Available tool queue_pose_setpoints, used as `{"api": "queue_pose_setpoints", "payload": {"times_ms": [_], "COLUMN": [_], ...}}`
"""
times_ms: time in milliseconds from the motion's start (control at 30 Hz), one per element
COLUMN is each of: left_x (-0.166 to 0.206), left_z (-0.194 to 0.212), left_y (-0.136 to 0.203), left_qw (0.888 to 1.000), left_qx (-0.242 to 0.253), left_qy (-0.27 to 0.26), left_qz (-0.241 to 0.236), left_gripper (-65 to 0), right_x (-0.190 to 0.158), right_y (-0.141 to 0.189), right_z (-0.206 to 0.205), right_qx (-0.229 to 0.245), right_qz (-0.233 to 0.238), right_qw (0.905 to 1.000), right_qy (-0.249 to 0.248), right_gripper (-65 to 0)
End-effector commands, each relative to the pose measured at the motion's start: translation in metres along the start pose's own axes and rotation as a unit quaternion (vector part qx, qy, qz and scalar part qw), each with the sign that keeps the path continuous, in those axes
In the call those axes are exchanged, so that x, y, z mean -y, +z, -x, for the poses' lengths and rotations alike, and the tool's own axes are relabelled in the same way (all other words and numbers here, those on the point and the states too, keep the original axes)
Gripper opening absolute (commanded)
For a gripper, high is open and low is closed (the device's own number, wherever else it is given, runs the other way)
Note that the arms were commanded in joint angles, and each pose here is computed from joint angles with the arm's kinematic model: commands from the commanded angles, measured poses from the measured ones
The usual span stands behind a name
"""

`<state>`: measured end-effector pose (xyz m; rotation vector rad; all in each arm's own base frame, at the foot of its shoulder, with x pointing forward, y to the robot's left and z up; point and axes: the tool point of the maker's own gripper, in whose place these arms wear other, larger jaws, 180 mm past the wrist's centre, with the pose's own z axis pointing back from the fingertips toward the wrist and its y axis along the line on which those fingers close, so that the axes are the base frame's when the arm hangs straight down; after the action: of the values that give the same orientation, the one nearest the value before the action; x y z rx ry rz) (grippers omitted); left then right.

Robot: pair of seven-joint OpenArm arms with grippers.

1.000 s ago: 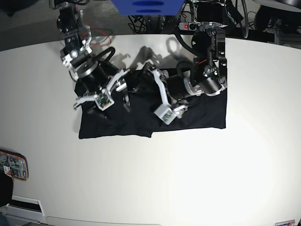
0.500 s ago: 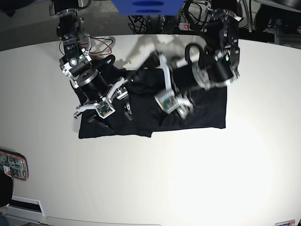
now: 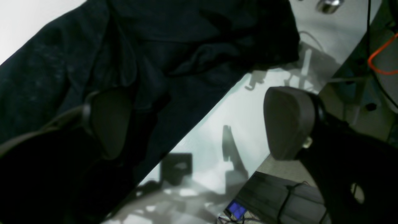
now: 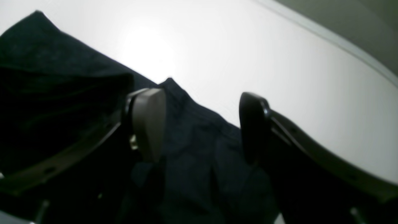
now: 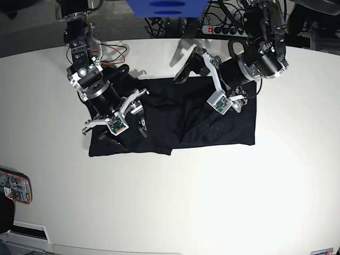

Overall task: Fold the T-shirt properly
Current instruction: 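Grasp the folded bundle edges with both grippers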

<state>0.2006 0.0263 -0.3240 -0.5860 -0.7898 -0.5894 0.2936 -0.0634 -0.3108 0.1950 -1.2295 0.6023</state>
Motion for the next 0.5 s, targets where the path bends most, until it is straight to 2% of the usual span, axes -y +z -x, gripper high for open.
{"api": "queue_pose_setpoints", "payload": {"times_ms": [0,333,467], "left_x": [0.001,-0.028,-0.044], "left_z": [-0.012,-0.016,-0.008], "left_y": [0.005,0.019,0.02], "left_qw": [1.0,0.997,0.993], "left_qx": [0.02,-0.004,-0.036], "left_qy": [-0.015,-0.077,-0.097], "left_qz": [0.004,-0.023,-0.062], "left_gripper": [0.0,0.0,0.0], "right_x": [0.005,0.005,0.005], "right_y": [0.0,0.0,0.0], "right_z": [-0.017,-0.016,-0.016], "right_qx": [0.031,0.03,0.03], "right_qz": [0.005,0.005,0.005], "right_qw": [0.9995,0.9995,0.9995], "right_qy": [0.002,0.001,0.001], "right_gripper": [-29.1,-29.1,-29.1]}}
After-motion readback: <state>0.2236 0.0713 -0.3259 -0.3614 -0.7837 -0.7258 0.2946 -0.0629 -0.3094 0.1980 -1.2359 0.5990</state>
